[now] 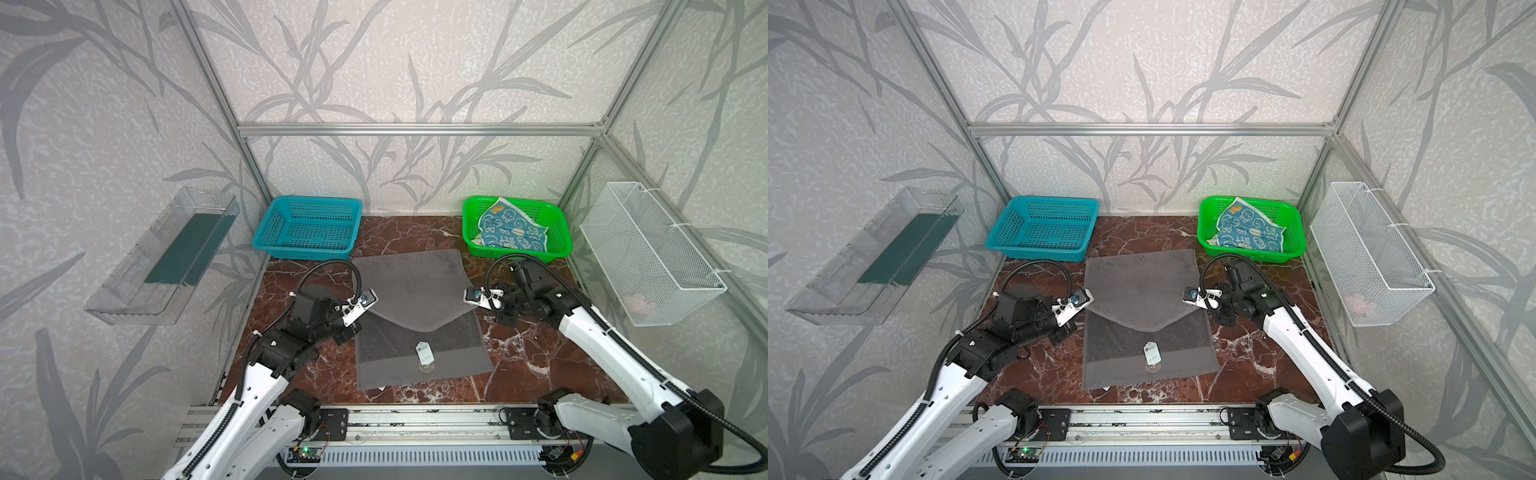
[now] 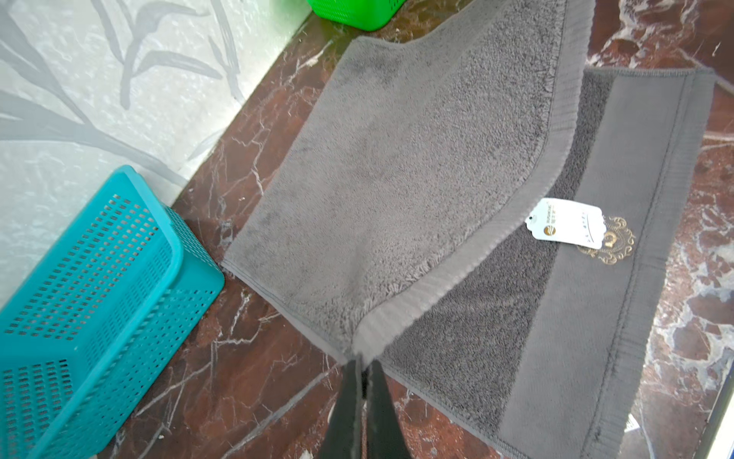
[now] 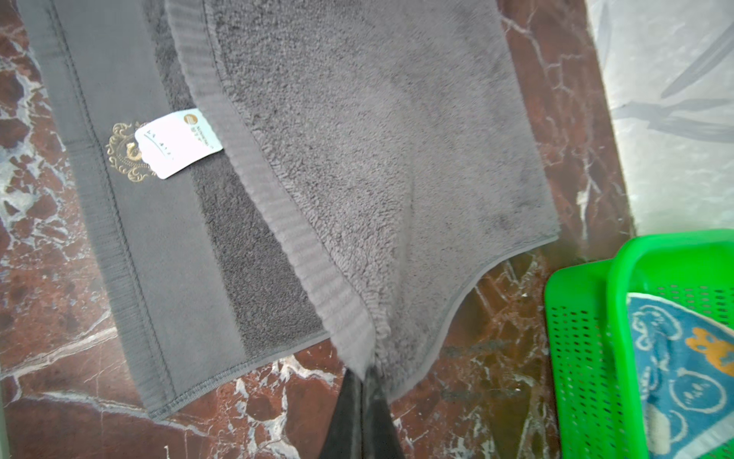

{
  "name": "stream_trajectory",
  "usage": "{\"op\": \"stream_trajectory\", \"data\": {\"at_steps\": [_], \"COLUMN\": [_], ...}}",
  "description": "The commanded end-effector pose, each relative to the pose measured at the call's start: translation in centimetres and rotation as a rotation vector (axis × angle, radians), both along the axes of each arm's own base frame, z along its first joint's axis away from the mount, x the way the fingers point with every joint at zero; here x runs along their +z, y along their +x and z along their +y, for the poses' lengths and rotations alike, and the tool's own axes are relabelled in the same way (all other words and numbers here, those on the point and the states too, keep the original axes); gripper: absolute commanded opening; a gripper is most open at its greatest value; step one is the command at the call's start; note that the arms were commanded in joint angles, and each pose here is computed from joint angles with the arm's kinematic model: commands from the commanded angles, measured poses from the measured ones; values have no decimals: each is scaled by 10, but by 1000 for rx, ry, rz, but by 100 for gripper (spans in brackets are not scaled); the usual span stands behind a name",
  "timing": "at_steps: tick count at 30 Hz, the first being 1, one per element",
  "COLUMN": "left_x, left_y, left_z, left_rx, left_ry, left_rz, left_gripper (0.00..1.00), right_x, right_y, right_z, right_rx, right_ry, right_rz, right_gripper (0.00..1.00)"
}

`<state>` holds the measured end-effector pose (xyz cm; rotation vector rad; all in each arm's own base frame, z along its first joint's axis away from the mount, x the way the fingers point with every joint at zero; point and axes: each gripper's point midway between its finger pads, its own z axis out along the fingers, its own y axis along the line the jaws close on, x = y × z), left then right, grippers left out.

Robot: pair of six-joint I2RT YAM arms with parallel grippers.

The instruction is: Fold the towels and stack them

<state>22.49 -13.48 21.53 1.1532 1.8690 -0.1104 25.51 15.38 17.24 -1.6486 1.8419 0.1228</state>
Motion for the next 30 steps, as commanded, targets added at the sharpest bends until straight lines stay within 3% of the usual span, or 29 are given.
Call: {"op": "stream_trajectory", "data": {"at_steps": [1,8,16,30], "left_x": [22,-24,-76,-116], "left_y": [-14,-52,-51,-81], "left_z": [-1,1,3,-3], "left_rx": [-22,-81,-84,-166], "left_ry": [-56,-36,14,17], "left_rz": [-31,135,200,363], "left_gripper": [0,0,0,0], "right_x": [11,-23,-65,-114], "right_y": [-21,-65,-79,-115], "right_z": [-2,-6,0,-9], "right_rx": [11,55,95,171], "right_ry": [35,11,-80,-242], "right_rz": [1,122,215,375], "right_gripper": [0,0,0,1]}}
